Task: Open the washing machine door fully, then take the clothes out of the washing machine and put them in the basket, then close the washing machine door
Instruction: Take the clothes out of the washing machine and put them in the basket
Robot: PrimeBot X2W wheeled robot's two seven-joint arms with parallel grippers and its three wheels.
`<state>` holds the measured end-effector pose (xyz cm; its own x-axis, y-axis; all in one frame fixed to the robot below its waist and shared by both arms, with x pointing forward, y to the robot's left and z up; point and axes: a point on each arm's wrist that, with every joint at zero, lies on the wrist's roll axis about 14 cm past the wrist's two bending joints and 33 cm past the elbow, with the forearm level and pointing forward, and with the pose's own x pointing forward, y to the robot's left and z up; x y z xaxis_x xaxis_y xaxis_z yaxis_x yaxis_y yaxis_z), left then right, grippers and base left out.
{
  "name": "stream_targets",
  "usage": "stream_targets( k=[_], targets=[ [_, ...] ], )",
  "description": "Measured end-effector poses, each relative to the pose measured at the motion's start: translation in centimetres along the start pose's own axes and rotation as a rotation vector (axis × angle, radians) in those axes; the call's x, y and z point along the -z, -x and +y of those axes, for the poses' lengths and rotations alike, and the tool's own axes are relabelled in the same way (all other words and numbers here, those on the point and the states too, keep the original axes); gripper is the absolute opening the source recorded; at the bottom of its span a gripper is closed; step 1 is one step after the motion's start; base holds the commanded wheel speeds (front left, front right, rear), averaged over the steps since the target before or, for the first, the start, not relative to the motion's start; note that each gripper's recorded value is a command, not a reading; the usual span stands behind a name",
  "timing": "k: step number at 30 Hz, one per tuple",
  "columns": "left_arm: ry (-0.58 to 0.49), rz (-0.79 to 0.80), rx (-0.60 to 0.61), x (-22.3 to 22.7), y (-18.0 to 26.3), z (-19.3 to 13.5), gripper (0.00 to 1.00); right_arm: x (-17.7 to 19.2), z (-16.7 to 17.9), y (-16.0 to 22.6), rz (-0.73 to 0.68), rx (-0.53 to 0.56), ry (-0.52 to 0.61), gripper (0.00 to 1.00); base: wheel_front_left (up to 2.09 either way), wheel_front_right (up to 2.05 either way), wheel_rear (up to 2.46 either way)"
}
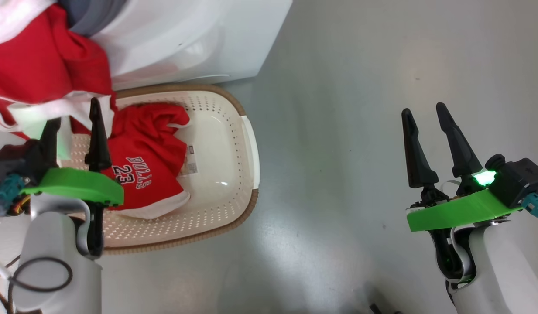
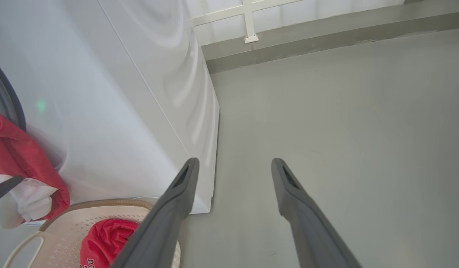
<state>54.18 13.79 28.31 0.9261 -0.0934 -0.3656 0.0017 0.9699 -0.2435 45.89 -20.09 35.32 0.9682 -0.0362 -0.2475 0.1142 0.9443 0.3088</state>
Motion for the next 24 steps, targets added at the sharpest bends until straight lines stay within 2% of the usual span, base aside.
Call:
stream_targets(
  k=[9, 20, 24],
  targets=[
    [-0.052, -0.121, -0.006, -3.7, 3.2, 0.7, 1.00, -0.7, 1.3, -0.1, -0.016, -0.037, 0.016, 1.00, 0.00, 0.00, 0.00],
    [-0.094, -0.156, -0.024, -4.8, 7.6, 1.6, 1.00, -1.1, 2.0, 0.6, -0.020, -0.055, 0.024, 1.00, 0.00, 0.00, 0.00],
    [-0.072, -0.160, -0.030, -4.8, 8.9, 1.8, 1.00, -1.4, 2.1, 0.8, -0.027, -0.058, 0.023, 1.00, 0.00, 0.00, 0.00]
  ],
)
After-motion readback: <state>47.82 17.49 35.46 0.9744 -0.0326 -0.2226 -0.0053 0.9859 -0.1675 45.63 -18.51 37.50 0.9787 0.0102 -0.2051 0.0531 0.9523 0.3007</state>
